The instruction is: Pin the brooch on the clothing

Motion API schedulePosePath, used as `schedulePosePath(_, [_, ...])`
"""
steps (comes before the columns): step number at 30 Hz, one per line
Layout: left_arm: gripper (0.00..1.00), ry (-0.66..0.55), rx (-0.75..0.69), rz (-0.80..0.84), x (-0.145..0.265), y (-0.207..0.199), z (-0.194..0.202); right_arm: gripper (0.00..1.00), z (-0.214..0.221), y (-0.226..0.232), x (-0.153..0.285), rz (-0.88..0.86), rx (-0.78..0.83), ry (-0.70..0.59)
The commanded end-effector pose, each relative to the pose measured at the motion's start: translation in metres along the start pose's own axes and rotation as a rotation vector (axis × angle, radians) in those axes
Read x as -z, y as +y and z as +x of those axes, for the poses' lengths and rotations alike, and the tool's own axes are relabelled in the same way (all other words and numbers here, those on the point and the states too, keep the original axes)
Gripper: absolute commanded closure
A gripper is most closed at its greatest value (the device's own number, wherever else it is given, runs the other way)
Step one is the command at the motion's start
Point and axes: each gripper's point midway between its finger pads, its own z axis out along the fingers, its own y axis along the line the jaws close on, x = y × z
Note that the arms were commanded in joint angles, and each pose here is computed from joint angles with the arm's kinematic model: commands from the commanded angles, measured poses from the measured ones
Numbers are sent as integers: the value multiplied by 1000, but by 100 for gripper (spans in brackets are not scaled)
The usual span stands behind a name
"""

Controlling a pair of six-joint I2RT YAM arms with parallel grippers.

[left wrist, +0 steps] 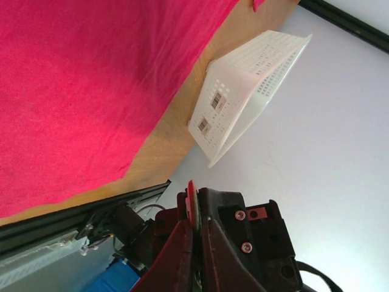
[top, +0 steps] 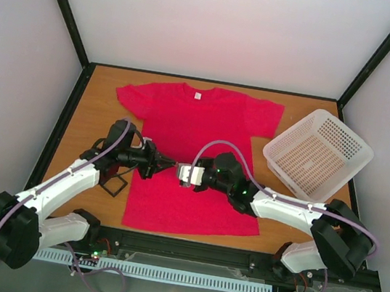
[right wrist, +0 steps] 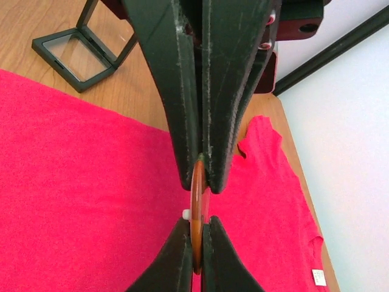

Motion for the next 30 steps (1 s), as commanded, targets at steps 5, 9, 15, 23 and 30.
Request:
schedulePosePath(5, [47,-165,-254,47,21,-35,-20,97,-11,-14,20,-14,-364,-44])
schedulePosePath(9, [18,-283,-679,91,33,-75,-26,96,-17,-32,51,-99,-795,-121])
schedulePosePath(15, [10,-54,-1282,312,32,-102,38,97,-44,-37,90,-347,-1064,-220])
schedulePosePath(23, [18,137,-1548,442,41,-105,96,95,-77,-37,105,-596,-1057,-263])
schedulePosePath(30, [40,223,-1585,476,42,-94,117,97,-78,-42,98,-646,-1088,-272])
